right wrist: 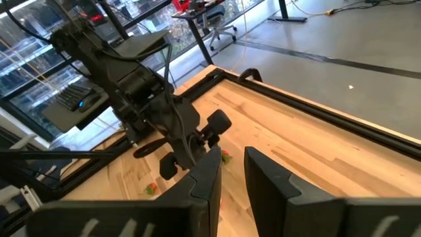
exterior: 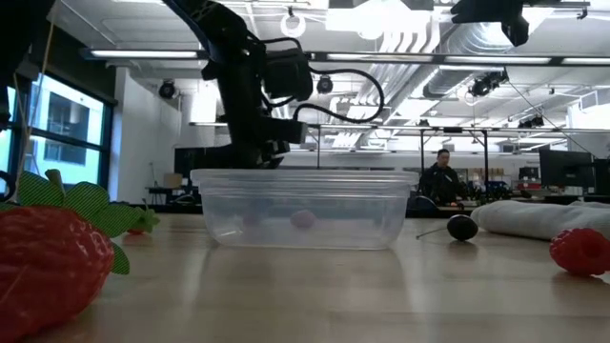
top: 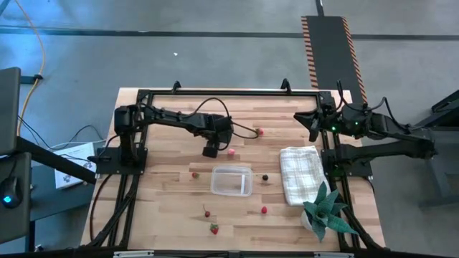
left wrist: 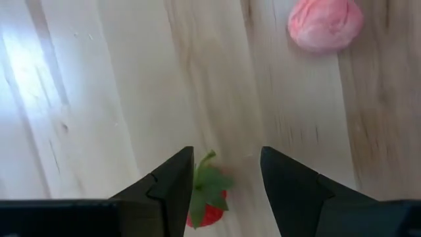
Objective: Pick and placing Produce into tupperware
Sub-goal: Put the top left strawberry into the bin
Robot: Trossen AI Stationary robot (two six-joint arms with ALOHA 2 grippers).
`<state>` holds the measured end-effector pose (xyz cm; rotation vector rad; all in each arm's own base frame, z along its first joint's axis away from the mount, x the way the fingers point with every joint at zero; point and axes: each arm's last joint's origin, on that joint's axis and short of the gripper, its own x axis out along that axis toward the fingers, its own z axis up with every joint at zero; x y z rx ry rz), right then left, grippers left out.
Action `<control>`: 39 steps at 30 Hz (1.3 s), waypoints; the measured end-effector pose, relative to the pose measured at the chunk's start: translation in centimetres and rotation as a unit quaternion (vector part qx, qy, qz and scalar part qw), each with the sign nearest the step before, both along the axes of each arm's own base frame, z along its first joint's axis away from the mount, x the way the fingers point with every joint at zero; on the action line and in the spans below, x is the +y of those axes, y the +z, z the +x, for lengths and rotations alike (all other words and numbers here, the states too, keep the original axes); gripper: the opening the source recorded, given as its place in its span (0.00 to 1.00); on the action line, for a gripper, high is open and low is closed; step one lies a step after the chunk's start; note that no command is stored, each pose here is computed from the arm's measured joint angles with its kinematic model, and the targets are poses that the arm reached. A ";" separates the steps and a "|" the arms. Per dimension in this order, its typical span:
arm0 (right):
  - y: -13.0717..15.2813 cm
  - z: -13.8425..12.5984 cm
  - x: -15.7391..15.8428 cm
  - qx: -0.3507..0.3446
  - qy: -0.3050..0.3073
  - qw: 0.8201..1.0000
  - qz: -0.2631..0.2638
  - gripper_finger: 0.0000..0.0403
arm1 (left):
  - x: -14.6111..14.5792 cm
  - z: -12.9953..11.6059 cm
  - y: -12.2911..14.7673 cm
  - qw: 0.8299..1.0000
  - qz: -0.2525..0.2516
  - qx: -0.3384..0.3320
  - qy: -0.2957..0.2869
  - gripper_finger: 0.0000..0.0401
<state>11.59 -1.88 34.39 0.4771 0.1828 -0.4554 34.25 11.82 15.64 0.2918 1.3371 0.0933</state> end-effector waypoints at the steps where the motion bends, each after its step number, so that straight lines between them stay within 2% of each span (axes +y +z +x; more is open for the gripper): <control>1: 0.0 0.0 0.0 0.000 0.000 1.000 0.001 0.15 | 0.0 0.1 0.1 1.000 0.001 -0.002 0.000 0.42; 13: 0.0 0.0 0.0 -0.001 0.000 1.000 0.002 0.15 | 0.3 0.3 0.0 1.000 0.021 -0.006 -0.007 0.42; 29: 0.0 0.0 0.1 -0.001 0.003 1.000 0.002 0.15 | 3.0 -1.1 -0.1 0.999 -0.002 0.002 0.044 0.42; 39: 0.0 0.0 0.1 -0.001 0.003 1.000 0.002 0.15 | 2.4 -0.8 -0.1 1.000 -0.004 0.005 0.007 0.42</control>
